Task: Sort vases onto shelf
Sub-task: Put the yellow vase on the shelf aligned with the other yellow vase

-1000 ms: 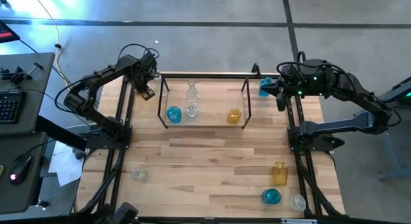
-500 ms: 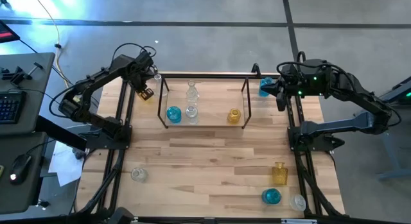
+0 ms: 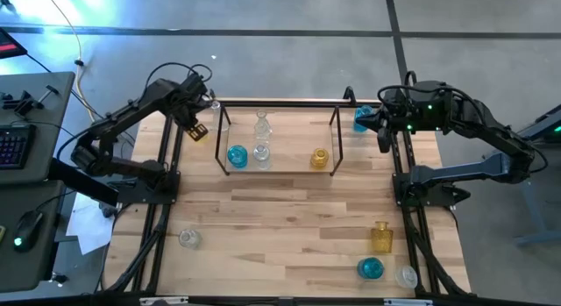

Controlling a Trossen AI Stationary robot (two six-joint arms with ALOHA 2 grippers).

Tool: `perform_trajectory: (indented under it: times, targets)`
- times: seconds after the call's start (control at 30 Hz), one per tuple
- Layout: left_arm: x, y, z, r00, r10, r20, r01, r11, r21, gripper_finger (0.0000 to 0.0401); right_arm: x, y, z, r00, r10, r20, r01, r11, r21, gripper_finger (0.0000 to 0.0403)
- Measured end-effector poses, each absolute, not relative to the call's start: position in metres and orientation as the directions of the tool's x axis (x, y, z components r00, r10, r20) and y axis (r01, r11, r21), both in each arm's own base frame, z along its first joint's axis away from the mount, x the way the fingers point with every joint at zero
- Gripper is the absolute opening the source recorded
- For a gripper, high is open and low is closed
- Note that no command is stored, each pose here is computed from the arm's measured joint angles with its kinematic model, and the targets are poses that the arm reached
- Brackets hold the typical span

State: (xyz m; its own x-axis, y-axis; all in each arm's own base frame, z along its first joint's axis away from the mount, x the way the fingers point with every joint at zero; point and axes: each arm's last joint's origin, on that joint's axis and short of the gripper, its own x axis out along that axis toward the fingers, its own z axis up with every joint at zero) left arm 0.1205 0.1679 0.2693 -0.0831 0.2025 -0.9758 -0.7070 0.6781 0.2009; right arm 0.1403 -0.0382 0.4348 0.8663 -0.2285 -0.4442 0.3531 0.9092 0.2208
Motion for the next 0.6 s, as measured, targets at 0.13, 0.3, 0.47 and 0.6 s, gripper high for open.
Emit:
perform_trajectory:
  times: [0.13, 0.3, 0.47, 0.6]
  targets:
    - [0.112, 0.155, 0.284, -0.141, 0.205, -0.969, -0.728, 0.642, 0.241, 0.0007, 0.14, -0.038, 0.434, 0.864, -0.228, -0.448, 0.353, 0.91, 0.218, 0.0]
    - [0.106, 0.139, 0.321, -0.078, 0.287, -0.955, -0.751, 0.612, 0.246, 0.0007, 0.14, -0.038, 0.434, 0.864, -0.228, -0.448, 0.346, 0.917, 0.199, 0.0]
    - [0.105, 0.125, 0.367, 0.087, 0.397, -0.914, -0.807, 0.566, 0.169, 0.0007, 0.14, -0.038, 0.434, 0.864, -0.228, -0.448, 0.337, 0.924, 0.179, 0.0]
    - [0.104, 0.113, 0.404, 0.192, 0.469, -0.862, -0.827, 0.551, 0.115, 0.0007, 0.14, -0.038, 0.434, 0.864, -0.228, -0.448, 0.331, 0.929, 0.165, 0.0]
